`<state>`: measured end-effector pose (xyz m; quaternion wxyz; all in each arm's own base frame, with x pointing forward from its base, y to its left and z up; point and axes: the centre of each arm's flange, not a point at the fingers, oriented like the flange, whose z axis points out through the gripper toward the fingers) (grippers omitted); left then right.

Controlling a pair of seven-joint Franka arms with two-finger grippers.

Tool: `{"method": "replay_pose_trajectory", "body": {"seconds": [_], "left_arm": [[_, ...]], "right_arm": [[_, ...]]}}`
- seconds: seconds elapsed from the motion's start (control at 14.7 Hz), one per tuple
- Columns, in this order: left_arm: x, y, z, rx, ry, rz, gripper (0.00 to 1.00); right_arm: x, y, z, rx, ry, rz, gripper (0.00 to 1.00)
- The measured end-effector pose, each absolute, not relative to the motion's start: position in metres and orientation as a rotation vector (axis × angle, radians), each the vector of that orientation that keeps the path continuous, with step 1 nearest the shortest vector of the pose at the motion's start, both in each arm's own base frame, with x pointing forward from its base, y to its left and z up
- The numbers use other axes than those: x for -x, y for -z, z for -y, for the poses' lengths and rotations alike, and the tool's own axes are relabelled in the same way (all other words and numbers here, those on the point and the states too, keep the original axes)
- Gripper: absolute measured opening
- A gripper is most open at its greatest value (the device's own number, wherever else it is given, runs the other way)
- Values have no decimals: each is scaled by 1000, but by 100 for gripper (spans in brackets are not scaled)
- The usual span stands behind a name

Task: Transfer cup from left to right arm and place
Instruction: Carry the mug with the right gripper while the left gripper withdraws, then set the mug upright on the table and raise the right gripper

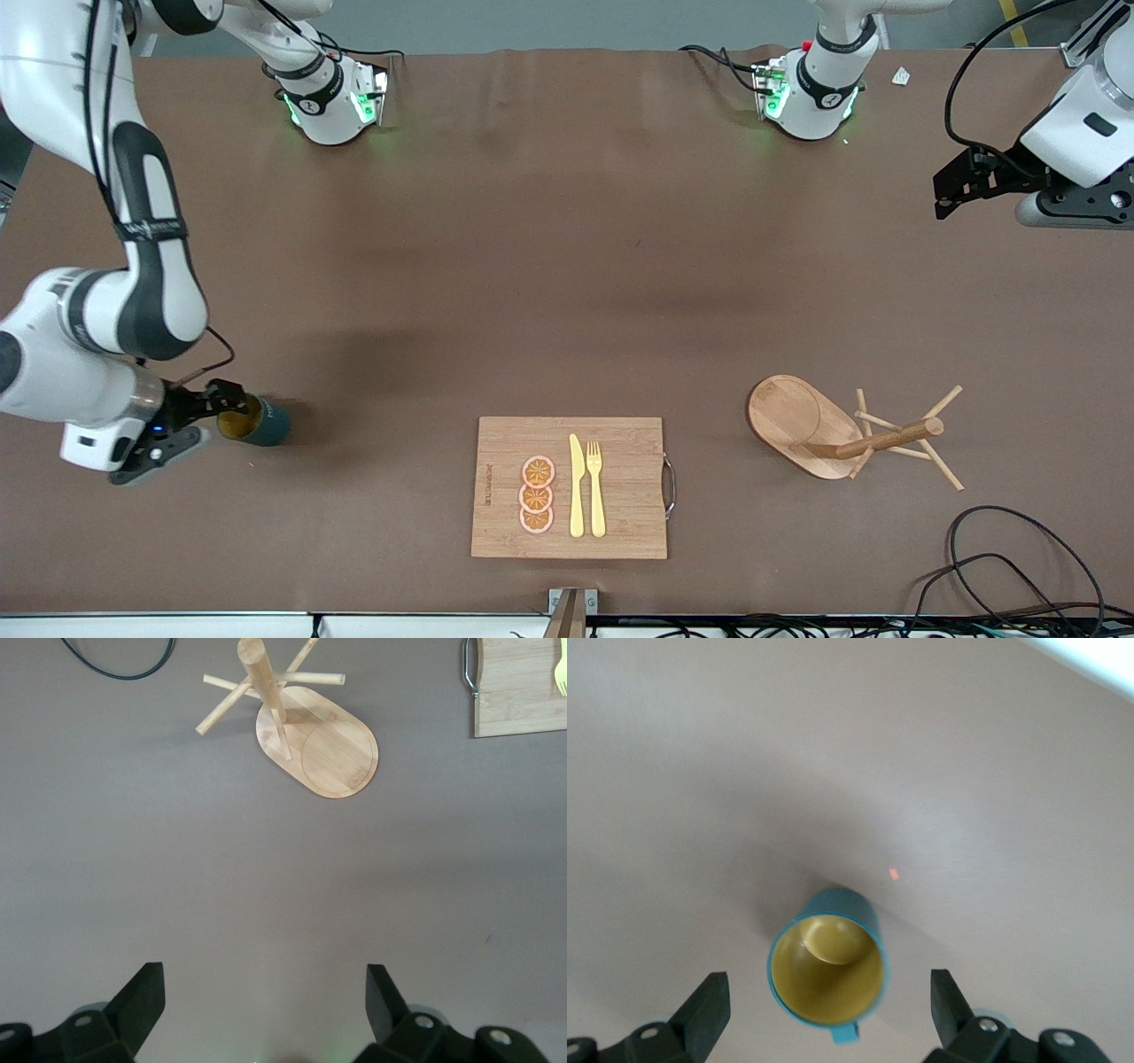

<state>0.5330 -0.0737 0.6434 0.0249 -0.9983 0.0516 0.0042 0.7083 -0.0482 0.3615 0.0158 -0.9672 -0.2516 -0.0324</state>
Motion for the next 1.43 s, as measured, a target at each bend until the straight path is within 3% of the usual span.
{"method": "replay_pose_trajectory", "body": {"seconds": [0.41, 0.82, 1.09, 1.43], "left_arm": [[-536, -644, 64, 3107, 3, -127, 100], [-537, -643, 54, 3119, -4, -96, 100], [-535, -634, 57, 3118, -23, -105, 100], [-528, -635, 60, 3116, -16, -112, 100]], "right_arm": [[-670, -496, 74, 3113, 168, 569, 100], [-617, -593, 73, 3126, 200, 130, 100], [-587, -629, 71, 3111, 220, 26, 100], [-566, -628, 70, 3098, 273, 15, 100]]}}
